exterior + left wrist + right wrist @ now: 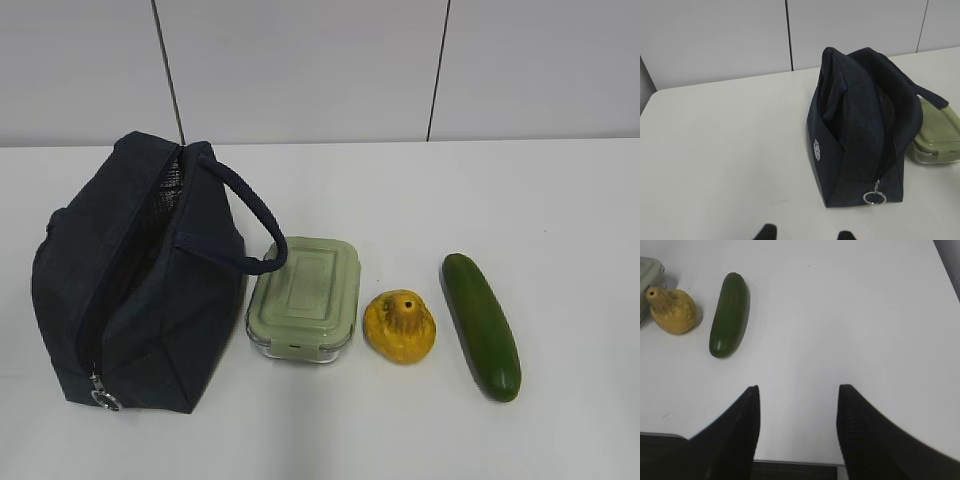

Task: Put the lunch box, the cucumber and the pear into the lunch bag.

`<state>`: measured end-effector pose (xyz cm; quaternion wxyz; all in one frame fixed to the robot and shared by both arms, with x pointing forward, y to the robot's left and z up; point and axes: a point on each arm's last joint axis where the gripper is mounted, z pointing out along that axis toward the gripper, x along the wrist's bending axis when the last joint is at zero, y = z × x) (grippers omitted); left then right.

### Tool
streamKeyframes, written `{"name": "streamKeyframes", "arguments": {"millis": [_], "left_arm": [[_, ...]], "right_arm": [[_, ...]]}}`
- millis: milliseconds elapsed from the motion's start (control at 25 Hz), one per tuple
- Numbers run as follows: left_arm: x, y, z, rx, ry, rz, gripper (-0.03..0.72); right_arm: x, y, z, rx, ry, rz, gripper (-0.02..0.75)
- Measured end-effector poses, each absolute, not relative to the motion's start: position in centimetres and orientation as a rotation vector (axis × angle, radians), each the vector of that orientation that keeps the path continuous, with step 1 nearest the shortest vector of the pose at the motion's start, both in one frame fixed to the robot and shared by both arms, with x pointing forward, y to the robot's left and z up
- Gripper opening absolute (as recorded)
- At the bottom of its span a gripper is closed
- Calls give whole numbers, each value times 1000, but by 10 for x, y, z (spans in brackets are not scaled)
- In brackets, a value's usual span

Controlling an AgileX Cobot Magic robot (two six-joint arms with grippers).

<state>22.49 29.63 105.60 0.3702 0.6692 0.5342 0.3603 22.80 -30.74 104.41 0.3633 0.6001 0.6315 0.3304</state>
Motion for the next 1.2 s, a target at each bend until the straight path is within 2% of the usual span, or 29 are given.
{"name": "streamKeyframes", "arguments": {"millis": [400,560,760,1080,1200], "left_arm": [[225,296,1056,1718,1365,918,228],[229,295,1057,1760,1323,856,229],[256,293,1074,1803,1333,835,249],[321,279,1098,1755,1349,743,298],[342,274,1100,1794,1374,690,298]], "right_arm": [[228,-307,1044,1545,1625,850,389],[228,-308,1044,1532,1635,855,389],[247,-311,1054,1527,1705,748,389],[295,-297,1073,1576,1779,809,389],[317,-290,1078,1614,1809,842,389]]}}
